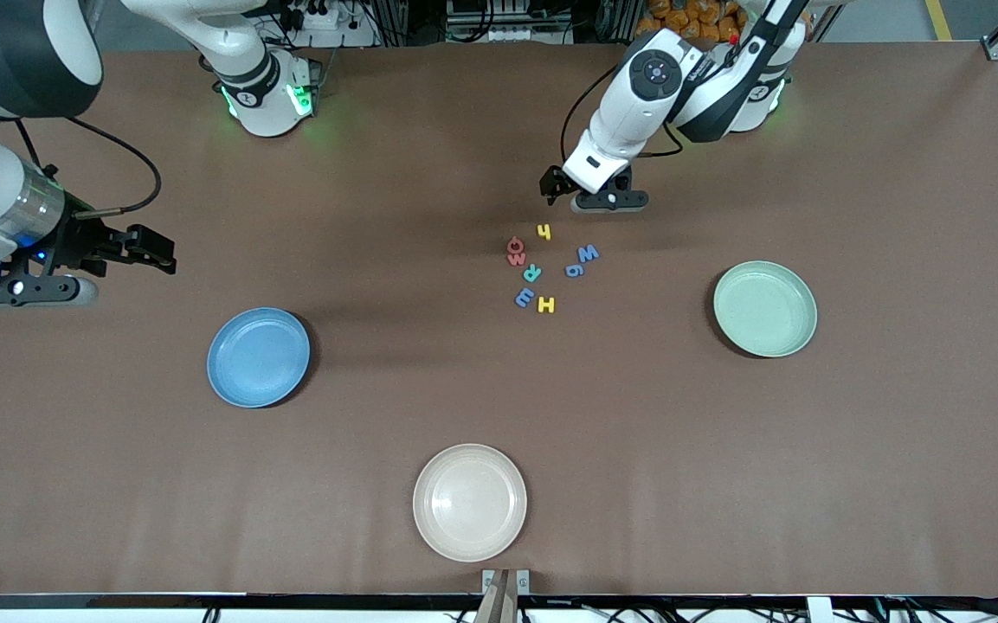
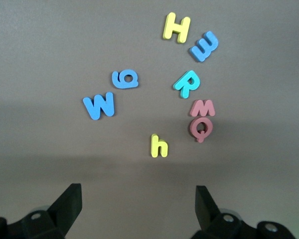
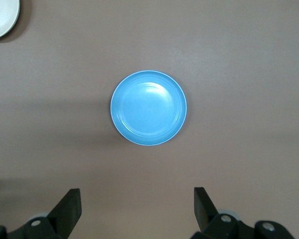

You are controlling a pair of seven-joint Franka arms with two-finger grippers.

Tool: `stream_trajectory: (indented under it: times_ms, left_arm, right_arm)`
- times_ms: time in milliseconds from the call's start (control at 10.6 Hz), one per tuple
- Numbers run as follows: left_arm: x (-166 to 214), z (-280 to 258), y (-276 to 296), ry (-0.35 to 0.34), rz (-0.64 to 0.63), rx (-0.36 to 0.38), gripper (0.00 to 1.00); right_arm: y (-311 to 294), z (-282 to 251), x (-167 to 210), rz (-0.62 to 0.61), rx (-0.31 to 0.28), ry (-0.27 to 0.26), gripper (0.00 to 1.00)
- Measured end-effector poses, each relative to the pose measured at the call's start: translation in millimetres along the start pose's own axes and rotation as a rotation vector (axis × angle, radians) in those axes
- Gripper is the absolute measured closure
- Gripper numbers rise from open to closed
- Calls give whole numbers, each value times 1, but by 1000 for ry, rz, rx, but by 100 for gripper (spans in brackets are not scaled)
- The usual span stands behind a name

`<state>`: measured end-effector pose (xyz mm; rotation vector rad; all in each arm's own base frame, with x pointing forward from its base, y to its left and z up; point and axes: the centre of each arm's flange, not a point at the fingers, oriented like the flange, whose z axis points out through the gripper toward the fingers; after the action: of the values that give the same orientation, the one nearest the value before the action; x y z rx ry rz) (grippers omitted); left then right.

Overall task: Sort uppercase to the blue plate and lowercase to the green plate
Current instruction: 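Move the left gripper over the cluster of foam letters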

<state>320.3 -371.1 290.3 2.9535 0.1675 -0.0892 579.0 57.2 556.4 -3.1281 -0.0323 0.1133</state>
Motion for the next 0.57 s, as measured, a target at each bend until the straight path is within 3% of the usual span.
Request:
stream_trajectory:
  times_ms: [566]
  left_arm:
    - [15, -1, -2, 21, -4, 13, 0]
  right_arm:
    - [1, 8, 5, 4, 0, -3, 0]
